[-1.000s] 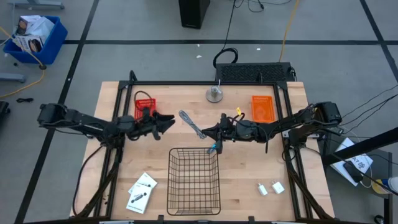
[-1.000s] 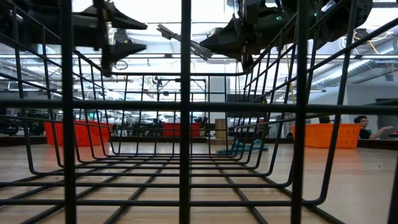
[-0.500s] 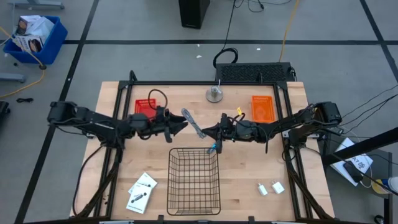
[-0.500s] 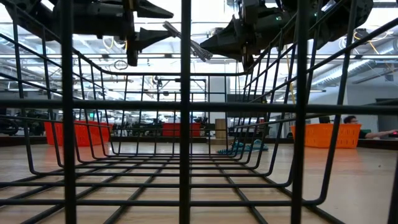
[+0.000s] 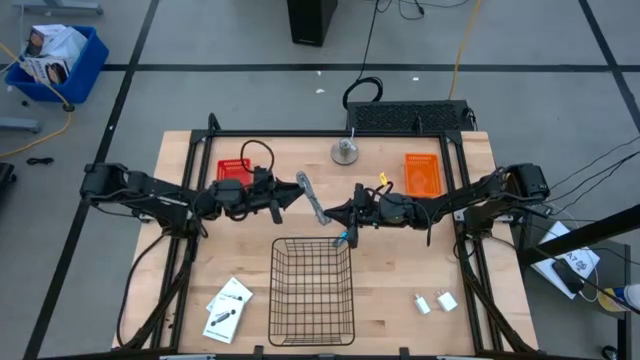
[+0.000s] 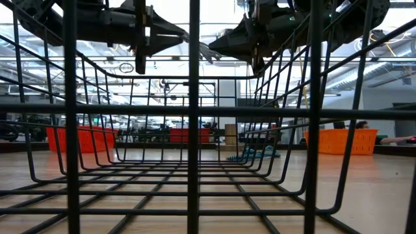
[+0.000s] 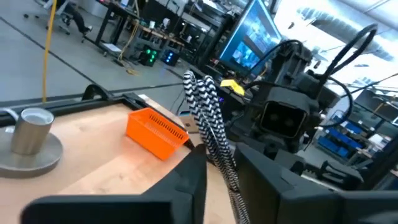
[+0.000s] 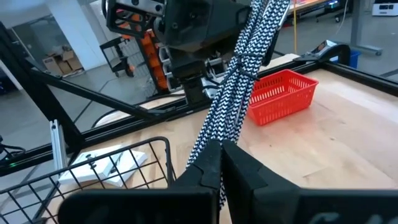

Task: Pick and place items into bin
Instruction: Put the black and white charger cable into the red bin

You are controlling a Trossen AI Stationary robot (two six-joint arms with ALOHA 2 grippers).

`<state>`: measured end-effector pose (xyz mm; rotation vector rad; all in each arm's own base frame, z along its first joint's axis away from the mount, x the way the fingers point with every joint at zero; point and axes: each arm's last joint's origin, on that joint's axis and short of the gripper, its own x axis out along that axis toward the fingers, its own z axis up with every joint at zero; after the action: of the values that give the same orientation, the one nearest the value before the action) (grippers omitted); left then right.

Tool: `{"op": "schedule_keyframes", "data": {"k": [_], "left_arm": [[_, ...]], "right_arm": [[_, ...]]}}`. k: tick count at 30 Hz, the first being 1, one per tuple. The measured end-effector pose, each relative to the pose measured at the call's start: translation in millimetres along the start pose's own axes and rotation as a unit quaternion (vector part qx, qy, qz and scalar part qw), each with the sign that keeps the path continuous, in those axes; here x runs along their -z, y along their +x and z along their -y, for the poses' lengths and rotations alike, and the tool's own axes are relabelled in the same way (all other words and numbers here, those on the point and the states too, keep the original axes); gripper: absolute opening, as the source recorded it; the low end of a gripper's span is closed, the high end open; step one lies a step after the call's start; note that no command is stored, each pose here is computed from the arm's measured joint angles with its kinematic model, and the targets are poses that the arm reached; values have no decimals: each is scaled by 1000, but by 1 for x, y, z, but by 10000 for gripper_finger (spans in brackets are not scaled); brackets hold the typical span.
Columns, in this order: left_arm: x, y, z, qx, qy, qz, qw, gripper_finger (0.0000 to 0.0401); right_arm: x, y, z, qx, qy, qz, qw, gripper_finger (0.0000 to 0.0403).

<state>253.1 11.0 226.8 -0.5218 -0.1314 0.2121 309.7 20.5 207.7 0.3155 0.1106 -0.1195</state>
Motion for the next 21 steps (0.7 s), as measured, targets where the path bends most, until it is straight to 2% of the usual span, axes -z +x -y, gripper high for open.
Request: {"op": "schedule_keyframes", "data": {"k": [8,15,21], "left_arm": [[-2,1,-2,29,9,-14,999,9],[-3,1,-3,30,13,-15,999,12],[-3,0,-3,30,35,-19,999,13]], "right_arm": [[0,0,0,-1,-1,-2,1000,0],[0,0,0,-1,-3,-1,1000,2],[-1,-1,-4,-9,-12,7,1000,41]]}}
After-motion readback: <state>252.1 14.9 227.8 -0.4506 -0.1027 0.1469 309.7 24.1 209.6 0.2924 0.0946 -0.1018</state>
